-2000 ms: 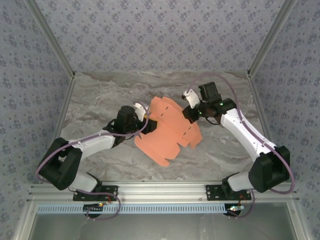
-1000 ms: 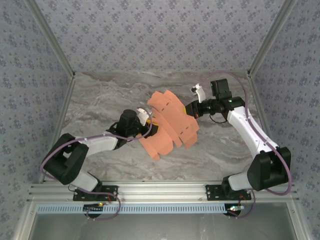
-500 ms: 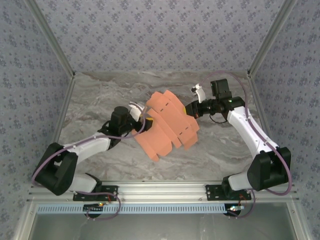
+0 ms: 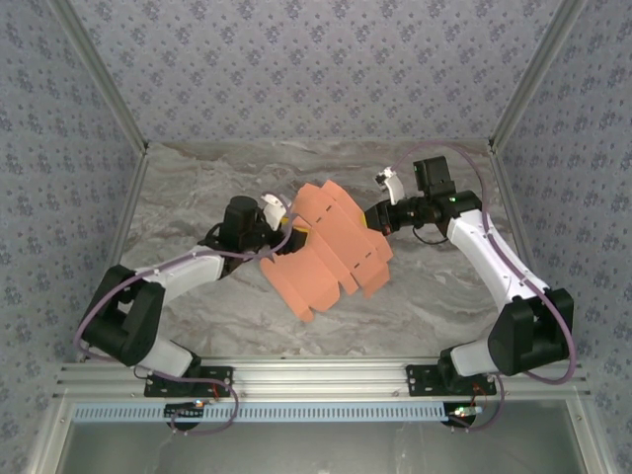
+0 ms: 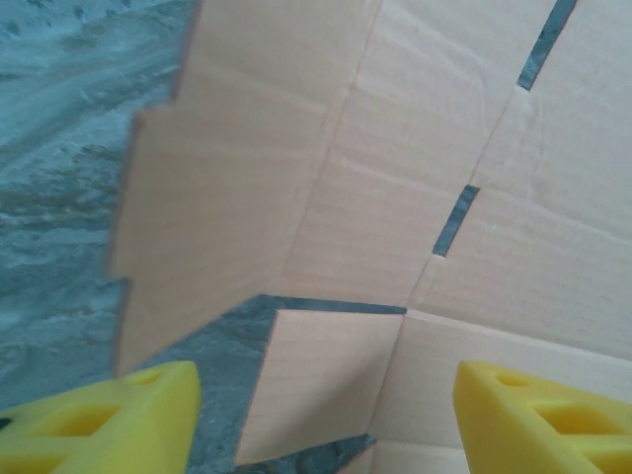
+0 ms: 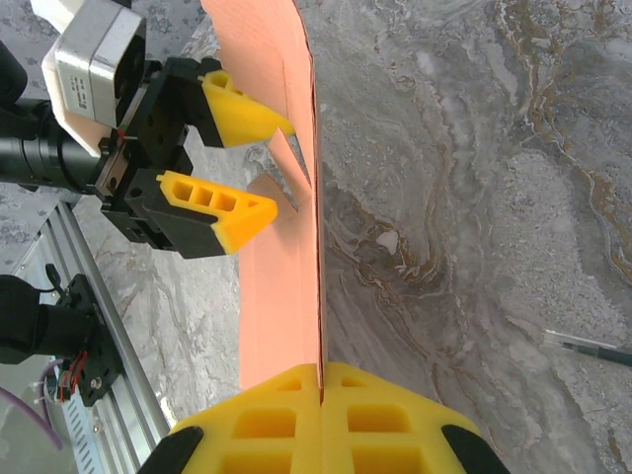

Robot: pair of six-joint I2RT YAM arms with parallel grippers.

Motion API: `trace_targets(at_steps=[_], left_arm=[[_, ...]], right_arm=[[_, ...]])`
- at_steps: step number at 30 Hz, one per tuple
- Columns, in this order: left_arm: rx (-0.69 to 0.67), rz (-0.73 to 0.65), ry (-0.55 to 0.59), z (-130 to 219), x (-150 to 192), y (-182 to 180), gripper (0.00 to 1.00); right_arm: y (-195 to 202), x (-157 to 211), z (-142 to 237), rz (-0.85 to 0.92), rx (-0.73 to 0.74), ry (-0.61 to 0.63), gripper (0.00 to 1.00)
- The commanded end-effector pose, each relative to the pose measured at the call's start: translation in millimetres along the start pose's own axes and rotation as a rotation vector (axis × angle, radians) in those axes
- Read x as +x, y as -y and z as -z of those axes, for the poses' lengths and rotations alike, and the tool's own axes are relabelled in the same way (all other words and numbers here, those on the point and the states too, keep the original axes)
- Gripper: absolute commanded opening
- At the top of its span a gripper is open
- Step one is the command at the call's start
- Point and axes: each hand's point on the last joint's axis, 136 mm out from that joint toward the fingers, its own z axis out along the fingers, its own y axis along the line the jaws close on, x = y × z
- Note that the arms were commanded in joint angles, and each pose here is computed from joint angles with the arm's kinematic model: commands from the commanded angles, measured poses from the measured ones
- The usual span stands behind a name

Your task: Fold the paper box

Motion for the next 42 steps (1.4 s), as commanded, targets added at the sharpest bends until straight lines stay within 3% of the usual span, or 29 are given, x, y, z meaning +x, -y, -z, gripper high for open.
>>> trace_targets(at_steps=[1, 8, 17, 37, 42], left_arm=[[0.092, -0.031, 0.046, -1.2, -13.4, 20.0, 0.63], [0.132, -0.031, 0.064, 10.9, -9.9, 34.4, 0.51], [0.164, -0.037, 0.036, 10.3, 0.2, 46.6, 0.45], [0.195, -0.097, -0.050, -30.9, 20.2, 73.4, 0.46], [0.203, -0.092, -0.031, -26.8, 13.8, 77.0, 0.50]], right_arm=[[-2.5, -6.2, 1.7, 0.020, 0.005, 0.004, 0.00], [2.2, -8.7, 2.1, 0.003, 0.027, 0.010, 0.00], [5.3, -15.4, 2.9, 0.001, 0.040, 0.033, 0.00], [-0.7, -9.2, -10.9, 0.001, 0.019, 0.017, 0.00], [4.7, -7.0, -11.3, 0.008, 0.047, 0.005, 0.00]])
